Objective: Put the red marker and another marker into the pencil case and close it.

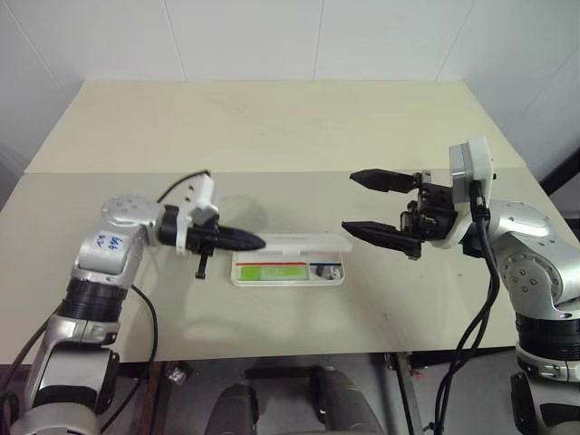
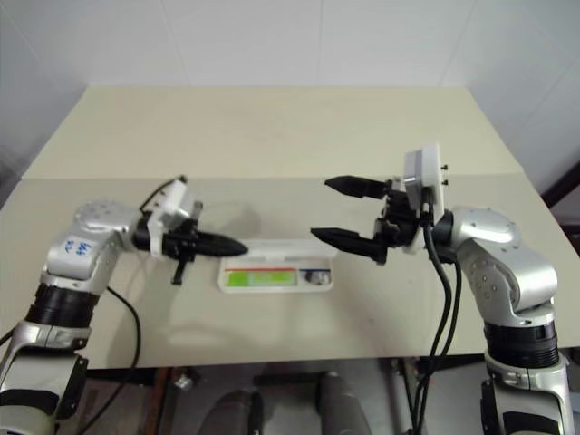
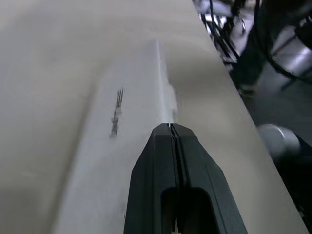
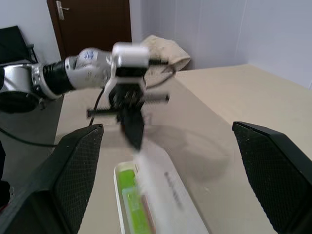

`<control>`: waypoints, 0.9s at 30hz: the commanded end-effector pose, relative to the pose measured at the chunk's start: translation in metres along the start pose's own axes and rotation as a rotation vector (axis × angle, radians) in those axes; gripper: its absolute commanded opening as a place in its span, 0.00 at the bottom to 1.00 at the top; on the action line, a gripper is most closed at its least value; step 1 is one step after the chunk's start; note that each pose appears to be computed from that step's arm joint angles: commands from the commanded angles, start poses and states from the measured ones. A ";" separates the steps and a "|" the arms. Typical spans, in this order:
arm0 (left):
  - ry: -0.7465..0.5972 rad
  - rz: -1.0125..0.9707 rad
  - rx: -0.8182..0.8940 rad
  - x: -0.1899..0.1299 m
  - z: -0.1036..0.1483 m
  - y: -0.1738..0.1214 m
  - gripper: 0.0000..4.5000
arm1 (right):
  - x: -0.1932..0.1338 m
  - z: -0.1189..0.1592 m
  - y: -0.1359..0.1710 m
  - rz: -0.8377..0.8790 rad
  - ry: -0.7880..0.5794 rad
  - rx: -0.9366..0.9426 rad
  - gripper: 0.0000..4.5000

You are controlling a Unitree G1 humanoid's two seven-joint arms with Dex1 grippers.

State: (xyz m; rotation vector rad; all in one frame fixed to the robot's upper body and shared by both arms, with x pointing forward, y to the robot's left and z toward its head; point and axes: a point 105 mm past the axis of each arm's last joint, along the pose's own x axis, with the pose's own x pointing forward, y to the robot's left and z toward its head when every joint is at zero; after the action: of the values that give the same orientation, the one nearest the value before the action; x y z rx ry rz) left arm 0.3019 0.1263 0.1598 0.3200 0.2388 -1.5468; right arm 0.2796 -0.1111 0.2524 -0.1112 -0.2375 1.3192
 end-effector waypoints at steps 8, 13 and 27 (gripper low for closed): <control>0.139 0.006 0.000 0.024 -0.025 -0.005 0.01 | 0.006 0.007 0.008 -0.003 -0.044 -0.034 1.00; 0.208 0.076 -0.036 0.033 -0.042 0.004 0.01 | 0.005 0.003 0.011 -0.020 -0.061 -0.031 1.00; -0.093 0.181 0.116 0.000 0.029 0.009 0.01 | -0.008 -0.004 0.006 -0.047 -0.058 -0.022 1.00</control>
State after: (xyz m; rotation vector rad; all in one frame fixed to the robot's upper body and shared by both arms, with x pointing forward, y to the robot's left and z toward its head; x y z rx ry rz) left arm 0.3134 0.1112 0.1622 0.3372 0.1376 -1.3880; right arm 0.2741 -0.1105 0.2342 -0.0610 -0.2577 1.2843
